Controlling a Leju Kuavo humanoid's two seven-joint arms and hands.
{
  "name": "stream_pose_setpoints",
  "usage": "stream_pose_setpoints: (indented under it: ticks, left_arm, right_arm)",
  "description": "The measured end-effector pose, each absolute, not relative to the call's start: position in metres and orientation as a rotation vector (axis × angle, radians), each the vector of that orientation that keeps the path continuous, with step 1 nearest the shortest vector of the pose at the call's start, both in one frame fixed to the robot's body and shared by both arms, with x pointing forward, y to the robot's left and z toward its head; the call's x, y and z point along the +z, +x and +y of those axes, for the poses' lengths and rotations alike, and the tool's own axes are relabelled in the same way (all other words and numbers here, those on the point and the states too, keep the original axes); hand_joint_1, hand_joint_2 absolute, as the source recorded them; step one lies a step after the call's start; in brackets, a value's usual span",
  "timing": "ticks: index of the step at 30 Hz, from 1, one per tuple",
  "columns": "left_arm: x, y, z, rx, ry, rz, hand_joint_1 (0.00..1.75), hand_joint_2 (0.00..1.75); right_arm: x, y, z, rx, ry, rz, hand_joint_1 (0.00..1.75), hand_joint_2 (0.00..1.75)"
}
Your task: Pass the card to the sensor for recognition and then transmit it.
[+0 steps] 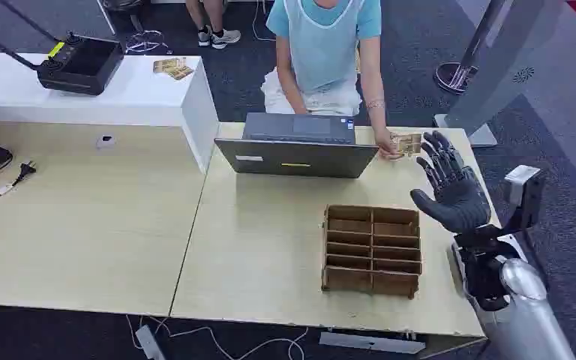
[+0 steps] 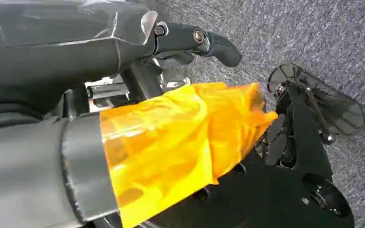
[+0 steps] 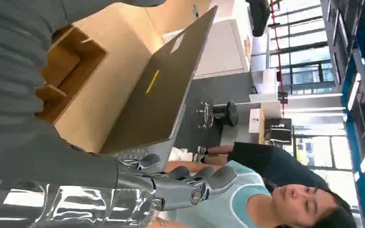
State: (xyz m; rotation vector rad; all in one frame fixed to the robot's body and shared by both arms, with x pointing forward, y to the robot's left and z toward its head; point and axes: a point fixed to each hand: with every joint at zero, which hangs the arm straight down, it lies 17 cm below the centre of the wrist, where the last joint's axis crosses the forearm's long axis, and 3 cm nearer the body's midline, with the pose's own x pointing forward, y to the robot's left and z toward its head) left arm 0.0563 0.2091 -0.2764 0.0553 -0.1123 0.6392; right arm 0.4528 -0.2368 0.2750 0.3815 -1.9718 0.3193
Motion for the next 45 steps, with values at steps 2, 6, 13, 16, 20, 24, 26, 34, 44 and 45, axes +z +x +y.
stream_pose_setpoints:
  ticks: [2,6,13,16,20,24,26,34,44,45]
  left_arm:
    - [-0.276,0.056,0.209,0.64,0.055,-0.112,0.0,0.0]
    - [-0.276,0.056,0.209,0.64,0.055,-0.112,0.0,0.0]
    - [-0.277,0.056,0.21,0.629,0.061,-0.112,0.0,0.0]
    - [-0.277,0.056,0.21,0.623,0.063,-0.111,0.0,0.0]
    - [-0.277,0.056,0.21,0.621,0.062,-0.108,0.0,0.0]
    - [-0.277,0.056,0.21,0.614,0.058,-0.106,0.0,0.0]
    - [-0.277,0.056,0.21,0.61,0.056,-0.106,0.0,0.0]
    - [-0.277,0.057,0.21,0.588,0.049,-0.105,0.0,0.0]
    - [-0.277,0.058,0.211,0.543,0.045,-0.104,0.0,0.0]
    - [-0.277,0.058,0.212,0.535,0.046,-0.104,0.0,0.0]
  right_arm:
    - [0.275,0.453,-0.236,0.319,0.385,-1.972,0.0,1.75]
    - [0.276,0.453,-0.236,0.312,0.389,-1.973,0.0,1.75]
    - [0.27,0.444,-0.256,0.28,0.364,-1.973,0.0,1.75]
    - [0.271,0.44,-0.276,0.273,0.31,-1.984,0.0,1.75]
    - [0.27,0.447,-0.293,0.338,0.084,-1.992,0.0,1.75]
    - [0.286,0.466,-0.309,0.427,-0.236,-2.004,0.0,1.75]
    - [0.303,0.478,-0.312,0.475,-0.398,-2.012,0.0,1.75]
    - [0.368,0.506,-0.292,0.634,-0.789,-2.05,0.0,1.75]
    - [0.4,0.533,-0.285,0.761,-1.138,-1.989,0.0,1.75]
    - [0.401,0.537,-0.288,0.775,-1.192,-1.972,0.0,1.75]
